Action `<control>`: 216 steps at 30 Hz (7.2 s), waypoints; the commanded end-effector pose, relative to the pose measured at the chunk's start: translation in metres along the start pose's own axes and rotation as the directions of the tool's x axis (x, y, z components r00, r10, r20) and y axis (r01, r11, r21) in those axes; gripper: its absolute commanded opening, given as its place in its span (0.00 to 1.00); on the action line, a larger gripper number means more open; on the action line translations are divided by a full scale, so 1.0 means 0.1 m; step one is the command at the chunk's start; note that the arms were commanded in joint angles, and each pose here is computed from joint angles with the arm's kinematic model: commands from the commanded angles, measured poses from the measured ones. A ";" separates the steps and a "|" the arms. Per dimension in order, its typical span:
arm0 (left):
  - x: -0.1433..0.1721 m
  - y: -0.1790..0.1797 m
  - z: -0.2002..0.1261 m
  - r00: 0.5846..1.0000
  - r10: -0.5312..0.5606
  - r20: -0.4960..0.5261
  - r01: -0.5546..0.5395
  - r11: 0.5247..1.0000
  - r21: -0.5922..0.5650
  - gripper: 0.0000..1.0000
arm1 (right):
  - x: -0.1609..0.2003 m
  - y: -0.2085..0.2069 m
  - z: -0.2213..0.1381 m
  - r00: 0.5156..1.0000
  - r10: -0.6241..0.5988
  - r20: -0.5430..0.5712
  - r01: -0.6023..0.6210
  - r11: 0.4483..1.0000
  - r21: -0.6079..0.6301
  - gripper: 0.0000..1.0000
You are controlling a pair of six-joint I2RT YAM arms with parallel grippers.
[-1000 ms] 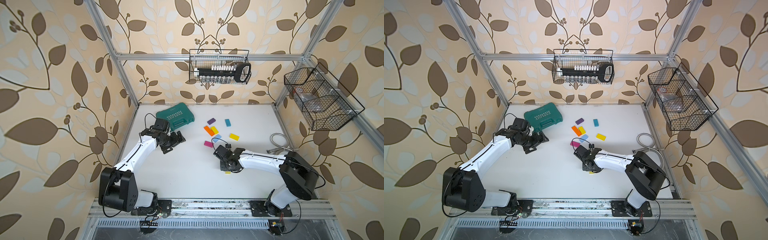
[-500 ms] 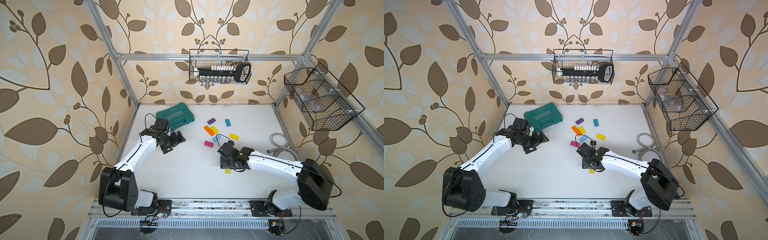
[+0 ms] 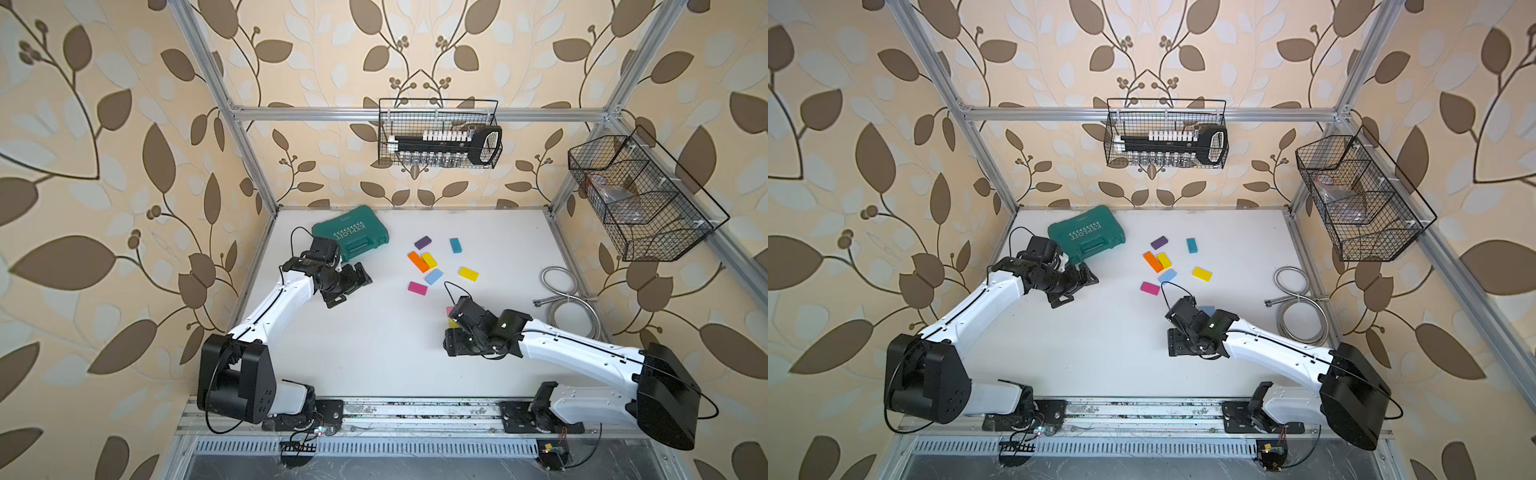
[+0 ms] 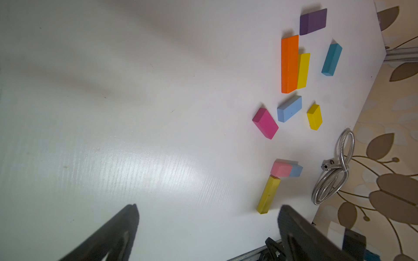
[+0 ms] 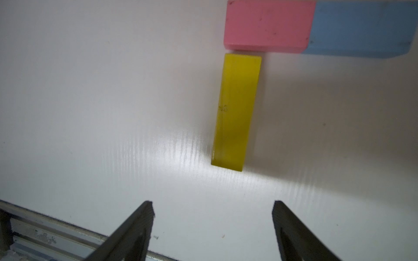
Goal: Assemble the letter c with building blocks
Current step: Assemble the building block at the center of the board.
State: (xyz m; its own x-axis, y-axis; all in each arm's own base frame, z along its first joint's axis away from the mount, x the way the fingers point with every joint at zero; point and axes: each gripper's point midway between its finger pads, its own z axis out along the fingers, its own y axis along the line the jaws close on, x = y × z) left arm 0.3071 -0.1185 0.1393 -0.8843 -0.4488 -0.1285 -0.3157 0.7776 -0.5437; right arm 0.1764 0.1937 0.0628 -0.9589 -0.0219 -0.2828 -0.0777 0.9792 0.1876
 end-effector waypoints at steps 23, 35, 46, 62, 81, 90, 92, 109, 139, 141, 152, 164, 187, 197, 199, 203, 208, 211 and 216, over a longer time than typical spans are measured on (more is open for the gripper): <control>-0.07 -0.13 -0.14 0.999 0.007 0.036 -0.008 1.000 0.014 0.99 | 0.16 0.28 0.37 0.997 -0.032 -0.070 0.031 0.999 -0.010 0.82; -0.06 -0.12 -0.13 0.999 0.004 0.035 -0.005 1.000 0.014 0.99 | 0.10 0.24 0.37 0.998 -0.020 -0.052 0.020 1.000 0.007 0.82; -0.04 -0.11 -0.13 0.999 0.002 0.037 -0.002 1.000 0.015 0.99 | 0.08 0.23 0.37 0.999 -0.013 -0.051 0.013 1.000 0.009 0.82; -0.03 -0.09 -0.12 0.999 0.000 0.036 0.000 1.000 0.014 0.99 | 0.04 0.22 0.38 0.999 0.000 -0.049 0.001 1.000 0.008 0.82; -0.03 -0.09 -0.11 0.999 -0.003 0.036 0.002 1.000 0.014 0.99 | -0.02 0.23 0.41 0.999 0.005 -0.047 -0.005 1.000 0.002 0.82; -0.03 -0.09 -0.10 0.999 -0.002 0.035 0.002 1.000 0.015 0.99 | -0.05 0.25 0.41 0.999 0.002 -0.049 -0.003 1.000 -0.003 0.82; -0.03 -0.09 -0.10 0.999 -0.002 0.034 0.001 1.000 0.013 0.99 | -0.04 0.25 0.41 0.999 0.002 -0.049 -0.002 1.000 -0.004 0.82; -0.03 -0.10 -0.10 0.999 -0.002 0.035 0.001 1.000 0.019 0.99 | -0.42 0.18 -0.24 0.994 0.092 0.064 -0.083 0.988 -0.129 0.85; -0.05 -0.10 -0.10 0.999 0.005 0.031 -0.005 1.000 0.009 0.99 | -0.21 -0.02 0.46 0.958 0.255 -0.134 -0.279 0.939 -0.202 0.86; -0.05 -0.10 -0.10 0.999 0.005 0.032 -0.006 1.000 0.009 0.99 | -0.21 0.00 0.47 0.958 0.254 -0.136 -0.278 0.938 -0.205 0.86; -0.05 -0.09 -0.09 1.000 0.003 0.030 -0.003 1.000 0.008 0.99 | -0.17 -0.04 0.50 0.958 0.254 -0.136 -0.276 0.944 -0.181 0.86; -0.05 -0.11 -0.10 0.999 0.001 0.033 -0.002 1.000 0.017 0.99 | 0.04 0.04 0.24 0.979 0.178 -0.100 -0.191 0.971 -0.141 0.86; -0.03 -0.10 -0.11 0.999 -0.002 0.036 0.001 1.000 0.019 0.99 | -0.08 0.37 0.31 0.986 0.143 -0.088 -0.155 0.975 -0.161 0.86; -0.03 -0.09 -0.12 0.999 -0.001 0.037 0.001 1.000 0.016 0.99 | -0.10 0.35 0.38 0.986 0.146 -0.085 -0.157 0.978 -0.135 0.86; -0.03 -0.10 -0.12 0.999 -0.001 0.038 0.000 1.000 0.017 0.99 | -0.10 0.34 0.39 0.986 0.147 -0.084 -0.157 0.979 -0.131 0.86; -0.03 -0.09 -0.12 0.999 -0.001 0.038 0.000 1.000 0.015 0.99 | -0.11 0.31 0.40 0.985 0.152 -0.083 -0.161 0.979 -0.125 0.86; -0.03 -0.09 -0.12 0.999 0.000 0.039 0.000 1.000 0.015 0.99 | -0.13 0.27 0.40 0.984 0.160 -0.075 -0.169 0.978 -0.119 0.86; -0.03 -0.09 -0.11 0.999 -0.001 0.038 0.000 1.000 0.015 0.99 | -0.15 0.25 0.40 0.983 0.166 -0.073 -0.173 0.978 -0.118 0.86; -0.02 -0.08 -0.11 0.999 -0.001 0.035 0.001 1.000 0.014 0.99 | -0.15 0.24 0.40 0.983 0.165 -0.077 -0.174 0.978 -0.117 0.86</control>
State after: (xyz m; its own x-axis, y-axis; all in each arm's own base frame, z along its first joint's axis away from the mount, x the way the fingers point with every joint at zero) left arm 0.3099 -0.1189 0.1465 -0.8767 -0.4634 -0.1289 -0.3254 0.7688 -0.5506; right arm 0.1932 0.2246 0.0299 -0.9808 0.1184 -0.1549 0.0588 0.9371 0.3440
